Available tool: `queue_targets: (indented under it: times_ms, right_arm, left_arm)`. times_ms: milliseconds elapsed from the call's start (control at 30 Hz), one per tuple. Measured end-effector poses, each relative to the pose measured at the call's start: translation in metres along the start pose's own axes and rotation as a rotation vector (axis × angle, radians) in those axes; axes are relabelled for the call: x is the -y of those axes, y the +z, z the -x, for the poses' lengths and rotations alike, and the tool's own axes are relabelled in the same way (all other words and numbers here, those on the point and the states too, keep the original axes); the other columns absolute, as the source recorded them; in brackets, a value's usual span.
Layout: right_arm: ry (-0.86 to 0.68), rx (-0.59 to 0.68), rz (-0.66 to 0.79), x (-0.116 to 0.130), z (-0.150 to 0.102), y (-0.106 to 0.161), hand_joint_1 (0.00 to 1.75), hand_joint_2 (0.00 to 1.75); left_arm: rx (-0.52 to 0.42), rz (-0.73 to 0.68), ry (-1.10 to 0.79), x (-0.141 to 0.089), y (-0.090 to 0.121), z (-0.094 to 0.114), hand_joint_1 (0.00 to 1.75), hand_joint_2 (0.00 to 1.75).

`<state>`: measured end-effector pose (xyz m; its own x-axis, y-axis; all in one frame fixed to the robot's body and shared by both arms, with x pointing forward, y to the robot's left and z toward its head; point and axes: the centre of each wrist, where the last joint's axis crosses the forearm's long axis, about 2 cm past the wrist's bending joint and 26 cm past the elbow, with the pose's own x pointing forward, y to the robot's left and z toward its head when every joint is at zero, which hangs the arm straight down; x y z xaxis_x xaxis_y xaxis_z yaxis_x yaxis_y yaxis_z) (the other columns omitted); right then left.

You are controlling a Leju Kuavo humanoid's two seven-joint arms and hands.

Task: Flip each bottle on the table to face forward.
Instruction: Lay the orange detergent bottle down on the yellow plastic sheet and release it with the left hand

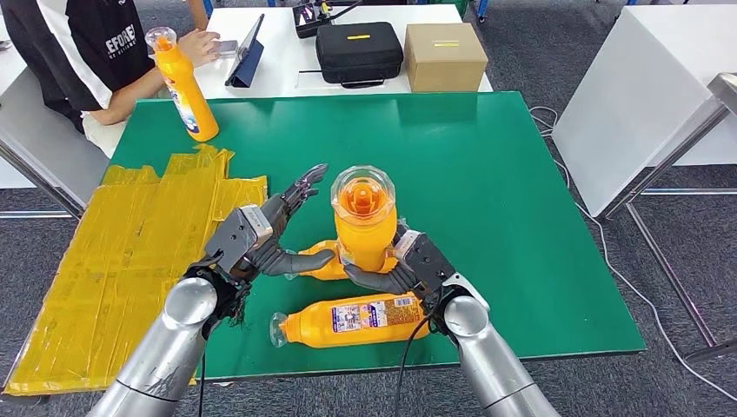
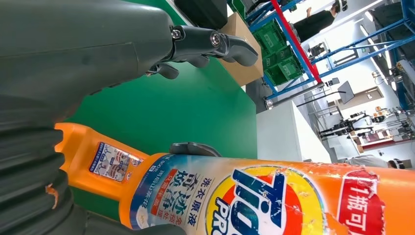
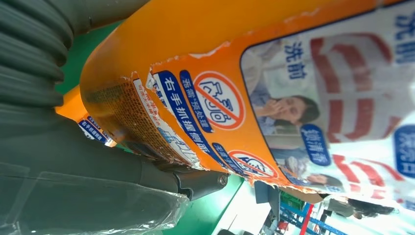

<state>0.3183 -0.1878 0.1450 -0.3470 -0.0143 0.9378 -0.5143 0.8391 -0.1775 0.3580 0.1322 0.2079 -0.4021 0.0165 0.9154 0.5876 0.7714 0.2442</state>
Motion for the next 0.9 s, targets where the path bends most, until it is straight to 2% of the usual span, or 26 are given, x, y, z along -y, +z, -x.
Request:
queue_targets:
  times_ms: [467,900]
  right_arm:
    - [0.026,-0.022,0.069,0.0,0.003,-0.019,1.75,1.75]
    - [0.064,-0.026,0.144,-0.006,0.002,-0.029,1.75,1.75]
  left_arm:
    - [0.03,-0.029,0.113,0.002,0.0,-0.006,0.0,1.75]
    - [0.048,0.013,0.191,0.033,0.005,-0.019,0.0,1.75]
